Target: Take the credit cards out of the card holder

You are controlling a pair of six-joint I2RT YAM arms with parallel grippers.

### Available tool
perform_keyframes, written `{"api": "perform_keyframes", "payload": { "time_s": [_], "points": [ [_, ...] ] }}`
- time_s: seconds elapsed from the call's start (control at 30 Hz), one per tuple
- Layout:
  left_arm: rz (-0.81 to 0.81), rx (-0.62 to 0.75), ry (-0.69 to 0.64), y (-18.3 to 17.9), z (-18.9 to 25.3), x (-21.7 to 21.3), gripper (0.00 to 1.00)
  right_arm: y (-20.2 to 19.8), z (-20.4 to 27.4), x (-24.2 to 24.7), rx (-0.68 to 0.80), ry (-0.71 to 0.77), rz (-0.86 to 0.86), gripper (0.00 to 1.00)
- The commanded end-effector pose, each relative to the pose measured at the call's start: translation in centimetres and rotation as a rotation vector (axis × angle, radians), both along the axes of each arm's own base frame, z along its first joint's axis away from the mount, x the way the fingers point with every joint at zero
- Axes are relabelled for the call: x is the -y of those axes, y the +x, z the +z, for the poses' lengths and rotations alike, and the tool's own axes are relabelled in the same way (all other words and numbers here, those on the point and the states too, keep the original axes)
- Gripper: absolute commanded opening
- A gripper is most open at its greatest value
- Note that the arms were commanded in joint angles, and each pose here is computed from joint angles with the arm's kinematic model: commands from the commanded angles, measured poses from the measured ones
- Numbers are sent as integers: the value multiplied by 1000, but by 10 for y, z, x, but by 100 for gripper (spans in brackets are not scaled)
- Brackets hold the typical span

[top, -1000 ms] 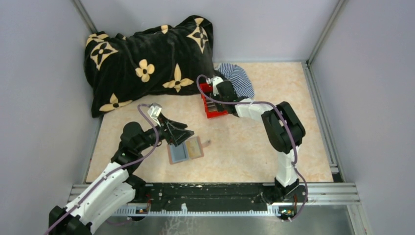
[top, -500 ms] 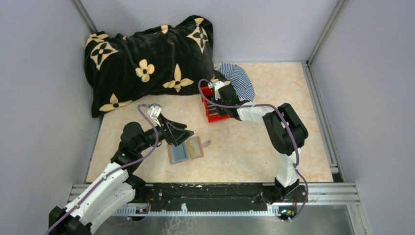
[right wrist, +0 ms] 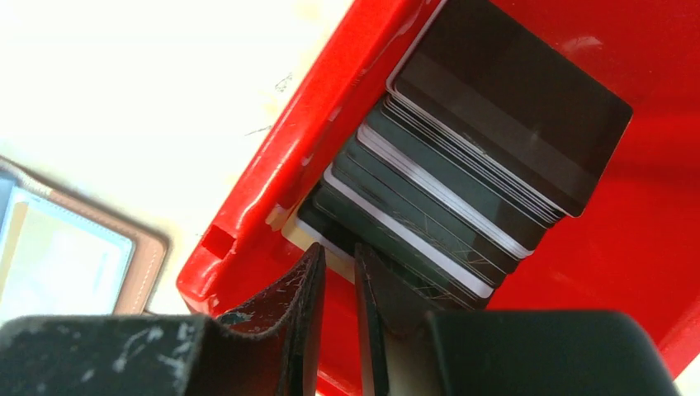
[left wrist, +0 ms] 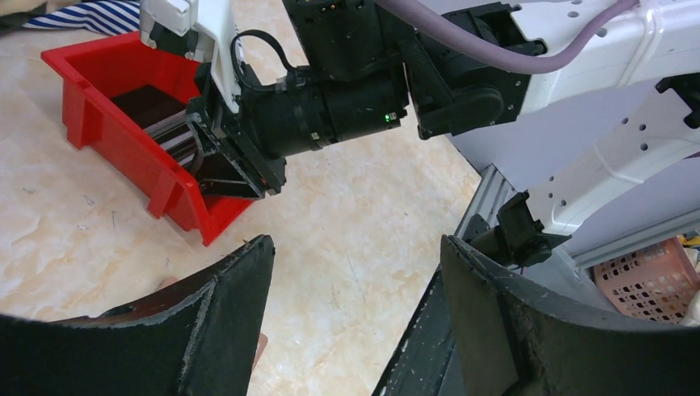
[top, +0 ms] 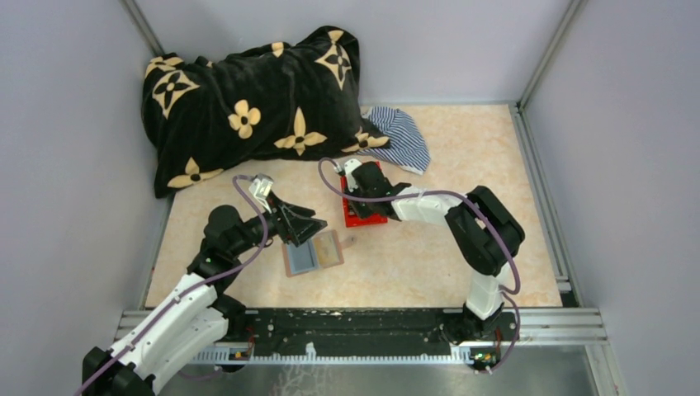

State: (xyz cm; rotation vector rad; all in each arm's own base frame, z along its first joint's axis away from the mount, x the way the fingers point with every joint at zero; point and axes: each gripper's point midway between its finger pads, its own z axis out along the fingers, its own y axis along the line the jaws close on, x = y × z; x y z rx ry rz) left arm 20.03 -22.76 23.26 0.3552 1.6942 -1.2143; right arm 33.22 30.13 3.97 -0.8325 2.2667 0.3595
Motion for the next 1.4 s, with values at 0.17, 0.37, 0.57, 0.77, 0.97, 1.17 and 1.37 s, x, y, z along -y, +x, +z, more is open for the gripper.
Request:
{"api": "perform_keyframes", "payload": {
  "time_s": [0.17, 0.37, 0.57, 0.77, 0.97, 1.17, 1.37],
  "points": [
    [19, 29, 4, 6, 3, -2, 80, 2, 11, 11, 30, -88, -40, 21],
    [33, 26, 11, 7, 1, -4, 79, 15, 16, 10, 67, -115, -54, 21],
    [33, 26, 15, 8, 1, -3, 79, 38, 20, 14, 128, -145, -117, 21],
    [39, 22, 22, 8, -1, -4, 79, 60, 25, 15, 164, -142, -163, 21],
    [41, 22, 27, 8, -1, -5, 79, 70, 41, 11, 182, -99, -180, 21],
    [39, 21, 26, 9, -2, -4, 79, 63, 74, 11, 213, -30, -178, 20],
    [127, -14, 33, 21, -6, -12, 80, 21, 158, 10, 375, 182, -104, 29]
  ]
}}
